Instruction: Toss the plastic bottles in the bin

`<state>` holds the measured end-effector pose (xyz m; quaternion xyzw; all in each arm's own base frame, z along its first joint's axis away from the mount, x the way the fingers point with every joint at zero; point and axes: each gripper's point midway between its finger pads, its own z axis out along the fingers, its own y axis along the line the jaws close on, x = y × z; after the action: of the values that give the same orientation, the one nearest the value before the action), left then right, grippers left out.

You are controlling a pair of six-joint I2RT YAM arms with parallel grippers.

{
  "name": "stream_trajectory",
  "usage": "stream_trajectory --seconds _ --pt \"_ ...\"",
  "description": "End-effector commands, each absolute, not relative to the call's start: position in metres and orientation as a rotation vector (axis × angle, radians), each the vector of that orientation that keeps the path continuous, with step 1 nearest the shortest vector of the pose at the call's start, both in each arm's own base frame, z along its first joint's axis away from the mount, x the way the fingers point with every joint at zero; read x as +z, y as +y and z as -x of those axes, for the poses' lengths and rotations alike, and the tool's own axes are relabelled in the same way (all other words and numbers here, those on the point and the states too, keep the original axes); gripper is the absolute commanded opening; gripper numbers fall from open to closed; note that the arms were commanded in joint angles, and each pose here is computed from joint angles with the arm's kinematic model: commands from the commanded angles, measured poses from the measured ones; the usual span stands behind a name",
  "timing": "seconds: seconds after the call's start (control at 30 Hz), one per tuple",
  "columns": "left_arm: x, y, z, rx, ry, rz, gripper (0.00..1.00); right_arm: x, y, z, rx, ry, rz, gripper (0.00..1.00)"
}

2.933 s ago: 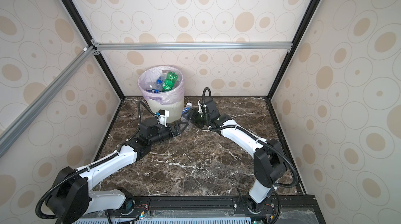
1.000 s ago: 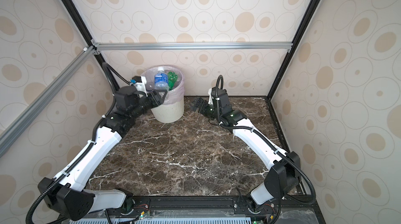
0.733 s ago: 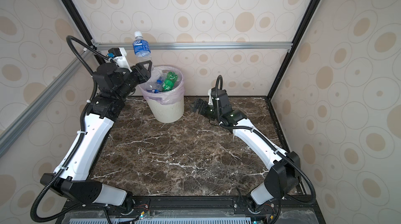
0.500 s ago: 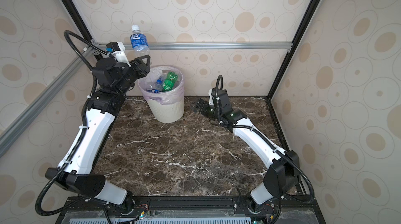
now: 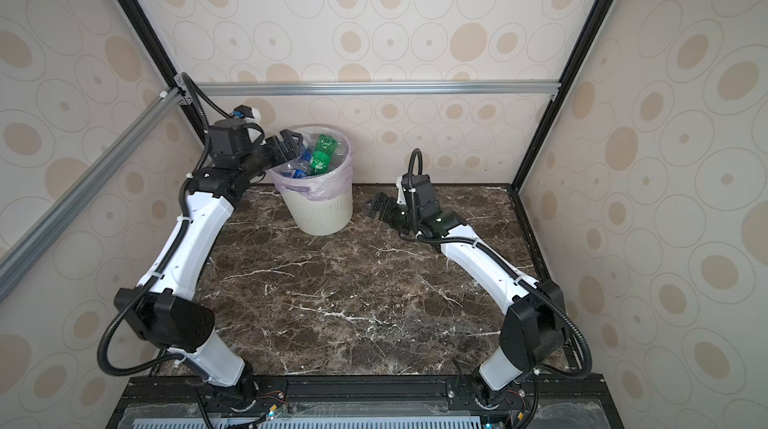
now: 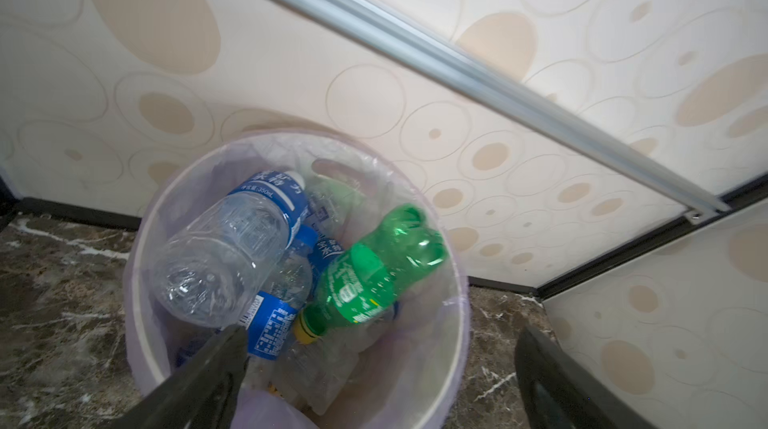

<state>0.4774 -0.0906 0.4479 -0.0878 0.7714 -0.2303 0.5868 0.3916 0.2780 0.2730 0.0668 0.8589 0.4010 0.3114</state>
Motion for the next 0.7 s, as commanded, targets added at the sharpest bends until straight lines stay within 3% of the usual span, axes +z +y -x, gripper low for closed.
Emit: stream_trajectory --seconds 0.0,0.2,0.43,0.67 --pt "0.506 -0.088 -0.44 -0.575 1.645 0.162 0.99 0.274 0.28 -0.39 1.085 2.266 -0.189 1.0" --pt "0.493 -0.086 -0.422 -0.58 1.65 0.167 0.99 0.272 0.282 -0.386 1.081 2.273 -0.179 1.0" --pt "0.443 -0.09 -0.414 -0.618 1.725 0.18 0.99 0.266 0.277 -0.381 1.037 2.302 -0.162 1.0" --pt "0.409 -0.079 -0.389 -0.529 1.734 0.154 0.99 0.26 0.261 -0.374 0.907 2.335 -0.104 1.0"
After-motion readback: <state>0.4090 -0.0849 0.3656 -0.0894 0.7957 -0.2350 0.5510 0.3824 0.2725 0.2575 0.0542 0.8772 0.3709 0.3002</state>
